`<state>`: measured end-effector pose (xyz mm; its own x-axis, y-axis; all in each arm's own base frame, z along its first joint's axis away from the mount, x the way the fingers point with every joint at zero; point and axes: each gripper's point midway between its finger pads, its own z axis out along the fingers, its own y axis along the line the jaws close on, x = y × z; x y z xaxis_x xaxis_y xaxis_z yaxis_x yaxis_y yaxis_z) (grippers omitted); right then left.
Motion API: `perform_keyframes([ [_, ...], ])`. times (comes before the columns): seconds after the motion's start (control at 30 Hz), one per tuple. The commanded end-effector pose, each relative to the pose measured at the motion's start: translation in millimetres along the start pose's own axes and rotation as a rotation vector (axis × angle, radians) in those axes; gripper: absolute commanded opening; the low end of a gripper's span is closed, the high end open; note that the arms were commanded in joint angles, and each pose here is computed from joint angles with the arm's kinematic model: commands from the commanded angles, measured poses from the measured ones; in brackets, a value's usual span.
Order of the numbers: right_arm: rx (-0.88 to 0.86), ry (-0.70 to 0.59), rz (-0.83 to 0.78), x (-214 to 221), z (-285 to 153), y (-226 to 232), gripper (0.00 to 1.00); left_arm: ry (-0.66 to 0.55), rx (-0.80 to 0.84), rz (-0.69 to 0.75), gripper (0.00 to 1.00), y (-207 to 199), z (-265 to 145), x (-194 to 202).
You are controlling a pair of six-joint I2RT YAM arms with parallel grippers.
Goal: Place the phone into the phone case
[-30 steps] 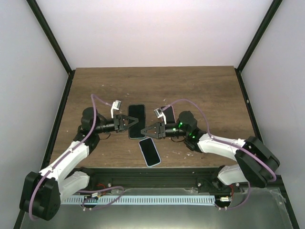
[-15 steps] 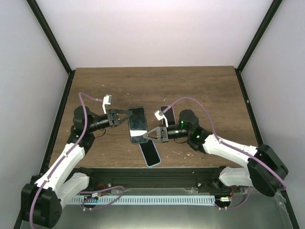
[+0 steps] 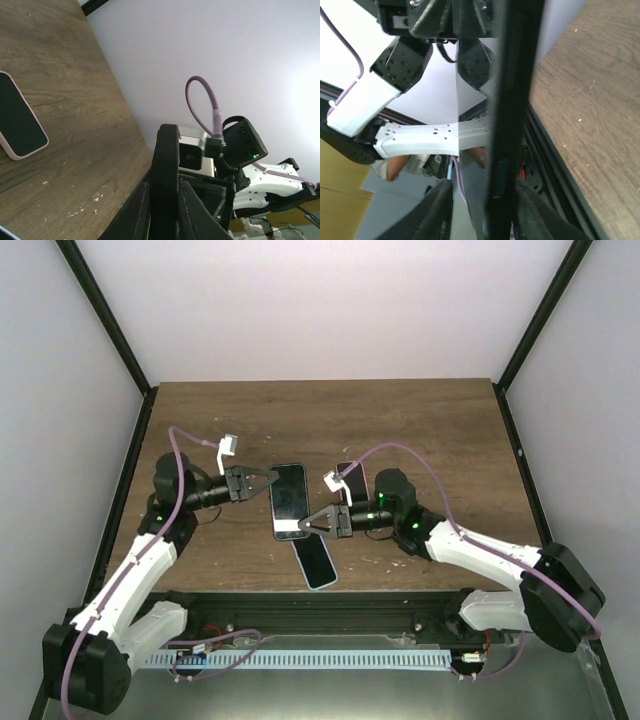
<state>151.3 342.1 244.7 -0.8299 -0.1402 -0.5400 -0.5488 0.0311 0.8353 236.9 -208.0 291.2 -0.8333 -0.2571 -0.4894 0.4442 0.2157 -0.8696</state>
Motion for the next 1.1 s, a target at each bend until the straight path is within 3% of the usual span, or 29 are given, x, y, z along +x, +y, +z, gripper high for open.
perform_keyframes([
  [0.0, -0.039, -0.075, -0.066, -27.9, -2.7, 33.3, 0.38, 0.016, 0.065, 0.004, 0.0, -13.4, 0.1, -2.2],
  [0.17, -0.007, -0.178, -0.07, -54.0, -10.1, 41.1, 0.54, 0.051, 0.109, -0.02, 0.0, -18.7, -1.2, 6.2],
  [0.33, 0.015, -0.26, -0.042, -80.6, -19.1, 37.7, 0.53, 0.084, 0.149, -0.001, 0.0, -24.3, -2.7, 13.5],
  [0.6, -0.006, -0.305, -0.021, -104.0, -21.2, 35.2, 0.3, 0.113, 0.141, 0.0, 0.0, -16.0, -1.1, 19.4],
  [0.77, -0.028, -0.305, -0.012, -104.3, -21.2, 34.6, 0.36, 0.138, 0.149, -0.009, 0.0, -12.5, 1.0, 21.7],
  [0.93, -0.055, -0.31, -0.007, -100.4, -24.2, 33.2, 0.1, 0.138, 0.135, -0.01, 0.0, -8.5, 1.6, 22.5],
  [1.07, -0.046, -0.307, 0.014, -94.2, -22.8, 22.0, 0.03, 0.131, 0.09, -0.021, 0.01, 0.8, 3.0, 21.8],
])
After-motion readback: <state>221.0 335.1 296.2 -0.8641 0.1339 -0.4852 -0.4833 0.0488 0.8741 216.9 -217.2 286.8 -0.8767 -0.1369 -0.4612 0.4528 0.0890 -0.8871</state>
